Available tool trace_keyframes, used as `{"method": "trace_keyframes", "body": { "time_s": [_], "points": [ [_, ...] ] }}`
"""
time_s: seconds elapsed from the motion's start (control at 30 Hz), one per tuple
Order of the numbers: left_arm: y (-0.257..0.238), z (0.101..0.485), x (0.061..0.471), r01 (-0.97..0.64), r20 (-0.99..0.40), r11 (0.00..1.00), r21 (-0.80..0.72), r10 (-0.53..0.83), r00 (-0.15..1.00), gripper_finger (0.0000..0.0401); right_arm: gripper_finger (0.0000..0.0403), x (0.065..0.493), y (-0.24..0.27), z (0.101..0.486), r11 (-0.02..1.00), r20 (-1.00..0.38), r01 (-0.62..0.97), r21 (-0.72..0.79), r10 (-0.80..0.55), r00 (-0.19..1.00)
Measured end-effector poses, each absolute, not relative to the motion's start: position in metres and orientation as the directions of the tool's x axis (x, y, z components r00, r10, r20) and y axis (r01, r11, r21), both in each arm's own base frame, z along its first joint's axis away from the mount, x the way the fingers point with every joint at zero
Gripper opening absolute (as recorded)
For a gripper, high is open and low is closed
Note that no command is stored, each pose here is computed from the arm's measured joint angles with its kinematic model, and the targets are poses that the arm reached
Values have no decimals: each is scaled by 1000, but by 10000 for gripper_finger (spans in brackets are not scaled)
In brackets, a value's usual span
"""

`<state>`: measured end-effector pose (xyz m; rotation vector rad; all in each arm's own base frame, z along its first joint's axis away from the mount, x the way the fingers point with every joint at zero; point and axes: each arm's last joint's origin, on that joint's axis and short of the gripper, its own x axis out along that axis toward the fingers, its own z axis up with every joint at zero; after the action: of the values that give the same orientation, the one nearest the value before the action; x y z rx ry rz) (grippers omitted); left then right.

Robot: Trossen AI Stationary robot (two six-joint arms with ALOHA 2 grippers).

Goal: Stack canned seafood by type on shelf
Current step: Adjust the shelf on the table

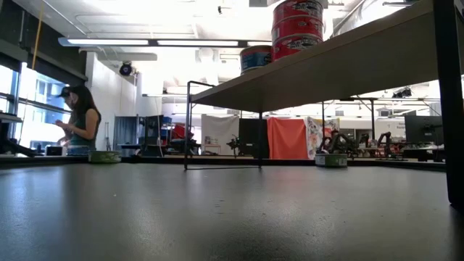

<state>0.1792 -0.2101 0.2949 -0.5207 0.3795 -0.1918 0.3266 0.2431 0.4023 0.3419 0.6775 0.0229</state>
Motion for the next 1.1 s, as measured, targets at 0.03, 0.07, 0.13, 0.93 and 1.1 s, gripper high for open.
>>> {"method": "trace_keyframes", "body": {
  "time_s": [0.03,0.07,0.13,0.93,1.1],
  "points": [
    [-208,295,182,75,-306,846,-529,-273,912,0,306,325,251,394,941,-641,98,324,142,754],
    [-207,295,183,70,-308,841,-537,-273,911,0,304,323,258,385,940,-682,103,326,158,714],
    [-203,295,187,57,-310,838,-543,-263,914,0,292,315,273,366,938,-773,131,320,178,608],
    [-190,295,203,60,-315,861,-505,-248,916,0,1,235,245,278,715,-964,692,-100,-243,112],
    [-191,295,202,71,-318,869,-490,-254,914,0,0,243,222,275,694,-958,713,-101,-262,118]
  ]
}}
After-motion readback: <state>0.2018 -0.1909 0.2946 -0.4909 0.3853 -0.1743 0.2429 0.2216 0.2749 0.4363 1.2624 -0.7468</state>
